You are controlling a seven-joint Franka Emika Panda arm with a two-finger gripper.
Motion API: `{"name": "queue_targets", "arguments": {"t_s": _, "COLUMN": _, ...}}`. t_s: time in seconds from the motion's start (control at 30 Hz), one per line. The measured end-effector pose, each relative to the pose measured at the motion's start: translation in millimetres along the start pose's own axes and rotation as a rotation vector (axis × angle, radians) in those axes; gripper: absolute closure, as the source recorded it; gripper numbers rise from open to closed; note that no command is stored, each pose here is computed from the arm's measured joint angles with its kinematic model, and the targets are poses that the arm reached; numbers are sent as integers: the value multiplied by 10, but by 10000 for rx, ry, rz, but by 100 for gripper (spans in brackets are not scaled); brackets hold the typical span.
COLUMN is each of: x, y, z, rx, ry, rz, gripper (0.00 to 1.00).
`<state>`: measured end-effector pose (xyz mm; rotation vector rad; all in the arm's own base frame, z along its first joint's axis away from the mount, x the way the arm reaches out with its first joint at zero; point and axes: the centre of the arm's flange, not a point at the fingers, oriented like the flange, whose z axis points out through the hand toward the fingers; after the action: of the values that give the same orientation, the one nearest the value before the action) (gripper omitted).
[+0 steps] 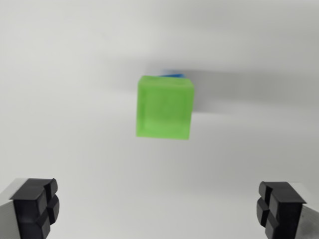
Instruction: Stack cube
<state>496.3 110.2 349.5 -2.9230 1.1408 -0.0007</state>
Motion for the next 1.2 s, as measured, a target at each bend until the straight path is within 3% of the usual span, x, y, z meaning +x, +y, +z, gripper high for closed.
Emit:
{"name": "queue_targets", "arguments": {"t_s": 0.63, "x": 10, "y": -2, "z": -736, "rx": 23, "ry": -16, "rz": 27, "gripper": 0}}
{"name": "queue_targets", "arguments": {"t_s": 1.2, "x": 13, "y": -8, "z": -1123, "rx": 25, "ry": -24, "rz": 26, "gripper": 0}}
